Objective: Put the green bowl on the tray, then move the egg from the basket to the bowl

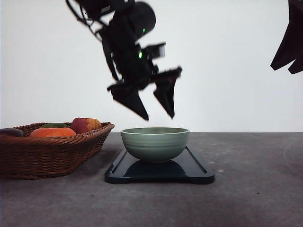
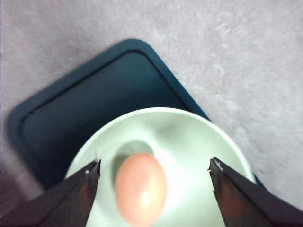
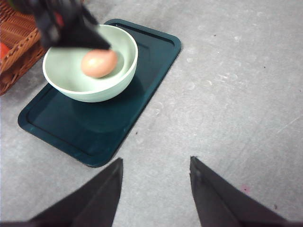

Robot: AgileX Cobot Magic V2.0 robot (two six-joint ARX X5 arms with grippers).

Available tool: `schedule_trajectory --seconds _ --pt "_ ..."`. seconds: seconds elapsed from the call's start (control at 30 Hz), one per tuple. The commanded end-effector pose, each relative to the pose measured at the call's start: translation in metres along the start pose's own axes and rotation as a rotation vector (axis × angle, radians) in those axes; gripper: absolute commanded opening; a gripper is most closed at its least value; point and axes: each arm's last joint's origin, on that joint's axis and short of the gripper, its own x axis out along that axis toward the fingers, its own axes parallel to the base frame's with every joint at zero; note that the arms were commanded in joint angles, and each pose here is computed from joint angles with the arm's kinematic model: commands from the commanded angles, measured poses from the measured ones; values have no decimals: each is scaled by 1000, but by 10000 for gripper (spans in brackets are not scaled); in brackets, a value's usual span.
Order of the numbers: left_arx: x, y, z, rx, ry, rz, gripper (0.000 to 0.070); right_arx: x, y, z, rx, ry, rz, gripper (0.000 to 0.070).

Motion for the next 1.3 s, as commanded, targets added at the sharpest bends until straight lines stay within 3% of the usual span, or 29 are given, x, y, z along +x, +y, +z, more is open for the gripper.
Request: schedule_trajectory --seconds 0.0,0.23,0.4,0.9,1.27 --pt "-9 -2 9 6 10 -8 471 0 0 2 -2 -6 0 269" --pt "-49 6 11 -20 10 -131 441 0 0 1 0 1 1 269" --pt "-67 20 -4 -48 6 -114 378 0 0 1 1 7 1 269" --pt "-148 50 -121 -204 -150 11 380 0 1 0 4 18 5 269" --pt "-191 55 -185 -324 -246 112 380 0 1 -1 5 28 6 269"
